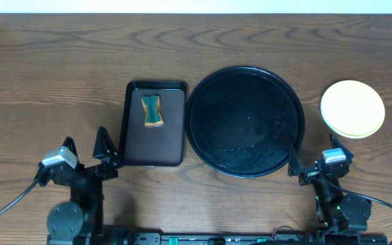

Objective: Clean dirty plates on tray and stack at the side

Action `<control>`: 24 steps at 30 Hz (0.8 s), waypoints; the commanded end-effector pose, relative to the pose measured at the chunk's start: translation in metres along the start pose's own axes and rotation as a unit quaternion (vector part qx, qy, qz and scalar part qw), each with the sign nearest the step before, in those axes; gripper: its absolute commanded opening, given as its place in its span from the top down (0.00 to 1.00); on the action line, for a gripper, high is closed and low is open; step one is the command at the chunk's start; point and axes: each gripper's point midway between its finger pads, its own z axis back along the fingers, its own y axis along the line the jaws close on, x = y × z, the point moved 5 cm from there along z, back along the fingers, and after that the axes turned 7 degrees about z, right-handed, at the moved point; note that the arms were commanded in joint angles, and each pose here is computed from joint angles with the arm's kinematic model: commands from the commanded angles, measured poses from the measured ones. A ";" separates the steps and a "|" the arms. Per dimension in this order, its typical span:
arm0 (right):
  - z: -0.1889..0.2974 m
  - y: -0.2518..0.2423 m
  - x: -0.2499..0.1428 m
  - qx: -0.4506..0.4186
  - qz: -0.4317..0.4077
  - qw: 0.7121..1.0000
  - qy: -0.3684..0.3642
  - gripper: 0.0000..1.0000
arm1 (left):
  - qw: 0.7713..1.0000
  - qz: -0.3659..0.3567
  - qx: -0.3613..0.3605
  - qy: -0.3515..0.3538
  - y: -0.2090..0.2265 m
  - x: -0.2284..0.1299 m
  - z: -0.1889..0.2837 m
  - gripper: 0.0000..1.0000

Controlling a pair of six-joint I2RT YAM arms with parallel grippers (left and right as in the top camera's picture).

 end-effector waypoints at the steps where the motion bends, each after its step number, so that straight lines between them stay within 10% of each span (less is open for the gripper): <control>1: 0.000 0.002 -0.001 0.004 -0.006 1.000 0.001 0.01 | 0.997 0.013 -0.055 -0.060 -0.007 0.003 0.001 0.17; 9: 0.000 0.002 -0.001 0.004 -0.006 1.000 0.001 0.01 | 0.990 0.023 -0.084 -0.112 0.001 -0.010 0.000 0.17; 24: 0.000 0.002 -0.001 0.004 -0.006 1.000 0.001 0.01 | 0.998 -0.008 -0.010 0.068 0.051 -0.119 -0.018 0.17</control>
